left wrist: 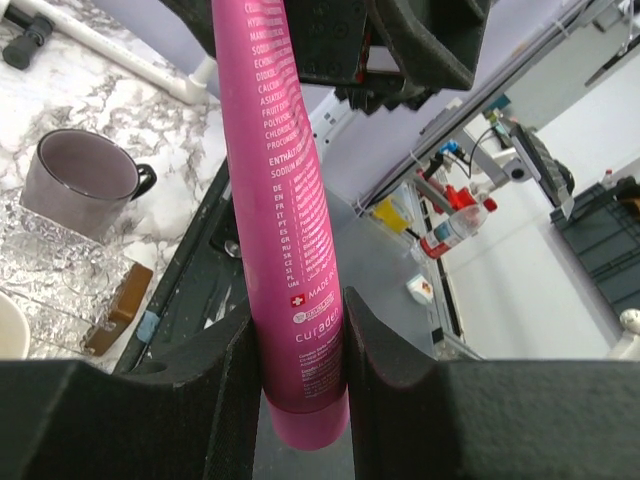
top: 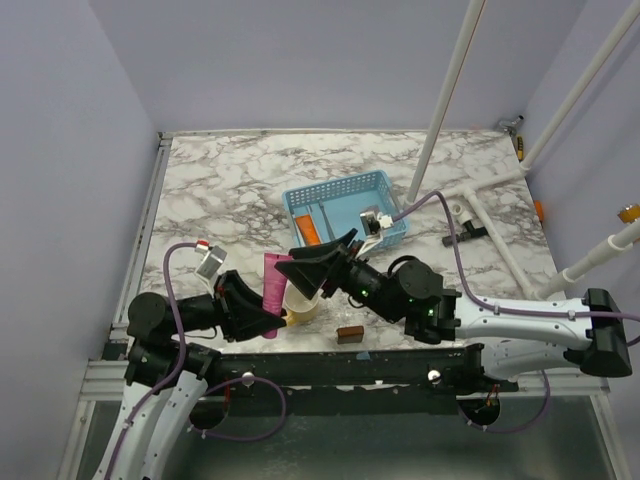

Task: Prepare toiletry sets of a toothbrush and toothpaste on the tray

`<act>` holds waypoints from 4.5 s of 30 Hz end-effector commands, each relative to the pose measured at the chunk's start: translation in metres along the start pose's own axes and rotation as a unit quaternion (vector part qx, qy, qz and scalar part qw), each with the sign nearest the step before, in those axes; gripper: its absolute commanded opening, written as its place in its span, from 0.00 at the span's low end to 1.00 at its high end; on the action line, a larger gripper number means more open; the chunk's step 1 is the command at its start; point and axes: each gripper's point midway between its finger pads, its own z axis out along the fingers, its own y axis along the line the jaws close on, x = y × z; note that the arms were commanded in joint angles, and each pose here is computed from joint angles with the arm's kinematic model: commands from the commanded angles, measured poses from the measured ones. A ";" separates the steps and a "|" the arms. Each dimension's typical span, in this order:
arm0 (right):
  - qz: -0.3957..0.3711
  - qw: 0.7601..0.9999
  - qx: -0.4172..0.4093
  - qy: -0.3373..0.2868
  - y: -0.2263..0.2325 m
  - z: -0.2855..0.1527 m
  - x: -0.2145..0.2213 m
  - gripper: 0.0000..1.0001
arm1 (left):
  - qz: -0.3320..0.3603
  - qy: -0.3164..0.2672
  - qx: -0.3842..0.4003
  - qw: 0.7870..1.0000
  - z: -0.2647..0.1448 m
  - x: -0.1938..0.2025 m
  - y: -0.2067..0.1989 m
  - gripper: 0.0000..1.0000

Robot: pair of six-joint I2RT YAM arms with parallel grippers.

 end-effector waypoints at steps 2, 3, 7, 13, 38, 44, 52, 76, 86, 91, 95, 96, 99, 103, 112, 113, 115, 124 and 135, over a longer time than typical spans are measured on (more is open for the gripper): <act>-0.086 0.993 -0.011 0.074 0.008 -0.016 -0.002 0.62 | 0.029 0.050 0.021 0.998 -0.006 0.011 -0.016 0.00; -0.097 0.992 -0.013 0.084 0.009 -0.018 -0.005 0.62 | 0.031 0.057 0.023 0.998 -0.007 0.012 -0.019 0.00; -0.133 0.984 -0.002 0.115 0.012 -0.025 -0.021 0.64 | 0.038 0.081 0.023 0.996 -0.012 0.019 -0.024 0.00; -0.170 0.965 -0.032 0.196 0.025 -0.035 -0.017 0.64 | 0.048 0.099 0.036 0.993 -0.014 0.022 -0.034 0.00; -0.105 0.927 -0.120 0.338 0.047 -0.054 0.040 0.52 | 0.056 0.142 0.060 0.986 -0.017 0.036 -0.045 0.00; -0.099 0.925 -0.126 0.345 0.048 -0.051 0.045 0.38 | 0.056 0.147 0.068 0.985 -0.018 0.038 -0.048 0.00; -0.093 0.923 -0.133 0.349 0.050 -0.050 0.048 0.15 | 0.057 0.150 0.071 0.984 -0.019 0.040 -0.049 0.00; -0.151 0.930 0.000 0.336 -0.002 -0.068 0.028 0.00 | 0.084 0.086 -0.113 0.986 -0.006 -0.001 0.010 0.99; -0.236 0.895 0.263 0.273 -0.094 -0.085 -0.015 0.01 | 0.120 0.039 -0.231 0.965 -0.014 -0.023 0.054 0.99; -0.265 0.869 0.334 0.253 -0.124 -0.086 -0.016 0.00 | 0.125 0.024 -0.251 0.960 -0.015 -0.023 0.068 0.99; -0.279 0.854 0.368 0.238 -0.144 -0.082 -0.017 0.00 | 0.129 0.014 -0.262 0.956 -0.017 -0.022 0.079 0.99; -0.281 0.851 0.374 0.238 -0.149 -0.081 -0.014 0.01 | 0.130 0.012 -0.263 0.956 -0.017 -0.021 0.080 0.99; -0.290 0.842 0.390 0.232 -0.161 -0.078 -0.011 0.00 | 0.135 0.009 -0.266 0.954 -0.018 -0.023 0.080 0.99; -0.288 0.840 0.399 0.228 -0.176 -0.073 -0.008 0.00 | 0.137 0.007 -0.273 0.952 -0.020 -0.023 0.082 0.99; -0.283 0.834 0.413 0.230 -0.202 -0.071 0.004 0.00 | 0.140 0.001 -0.273 0.952 -0.022 -0.023 0.081 0.99; -0.283 0.833 0.415 0.231 -0.204 -0.071 0.005 0.01 | 0.140 0.002 -0.273 0.952 -0.022 -0.023 0.081 0.99; -0.283 0.832 0.416 0.233 -0.207 -0.071 0.008 0.00 | 0.139 0.003 -0.273 0.952 -0.021 -0.023 0.081 0.99; -0.283 0.828 0.421 0.237 -0.216 -0.075 0.014 0.01 | 0.137 0.005 -0.275 0.952 -0.021 -0.023 0.084 0.99; -0.275 0.826 0.427 0.245 -0.223 -0.083 0.024 0.00 | 0.135 0.007 -0.277 0.951 -0.020 -0.023 0.085 0.99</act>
